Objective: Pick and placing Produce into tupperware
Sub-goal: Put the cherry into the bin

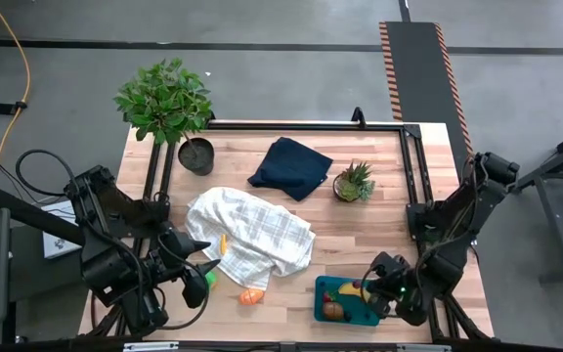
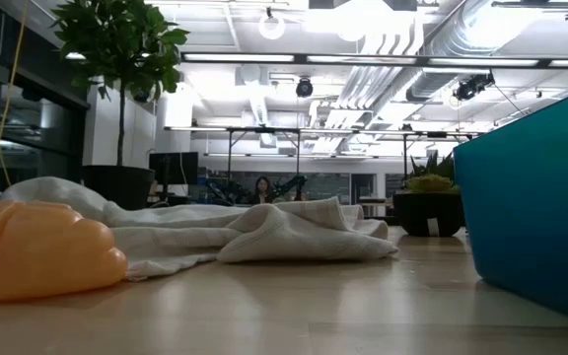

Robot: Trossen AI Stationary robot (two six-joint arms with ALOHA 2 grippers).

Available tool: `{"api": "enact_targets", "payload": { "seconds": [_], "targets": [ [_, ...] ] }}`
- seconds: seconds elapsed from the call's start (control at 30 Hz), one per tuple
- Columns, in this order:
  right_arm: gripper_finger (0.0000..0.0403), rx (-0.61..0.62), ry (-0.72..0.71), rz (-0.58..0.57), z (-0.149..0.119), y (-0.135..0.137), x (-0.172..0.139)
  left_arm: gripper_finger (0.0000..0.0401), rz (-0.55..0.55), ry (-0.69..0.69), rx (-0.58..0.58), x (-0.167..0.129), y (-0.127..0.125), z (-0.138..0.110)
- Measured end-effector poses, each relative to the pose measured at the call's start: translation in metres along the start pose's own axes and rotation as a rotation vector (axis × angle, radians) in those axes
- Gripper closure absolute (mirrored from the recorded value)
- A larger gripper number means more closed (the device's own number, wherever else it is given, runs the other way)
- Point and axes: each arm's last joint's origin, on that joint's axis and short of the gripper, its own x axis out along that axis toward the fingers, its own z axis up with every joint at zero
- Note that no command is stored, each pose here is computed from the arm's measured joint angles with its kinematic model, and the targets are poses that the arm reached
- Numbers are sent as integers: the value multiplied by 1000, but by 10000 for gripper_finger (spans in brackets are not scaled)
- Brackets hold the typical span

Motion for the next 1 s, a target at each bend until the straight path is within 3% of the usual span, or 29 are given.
{"api": "enact_targets", "payload": {
  "seconds": [0.23,0.6,0.73,1.0],
  "targets": [
    [403,-10,19,-80,3,-14,-14,185,-1,0,-11,0,0,0],
    [403,8,-67,-23,25,-34,-55,185,-4,-1,-15,0,0,0],
    [403,16,-87,-3,25,-33,-51,185,-4,-1,-16,0,0,0],
    [403,91,-45,218,8,-35,-13,185,-4,-1,-15,0,0,0]
  ]
}}
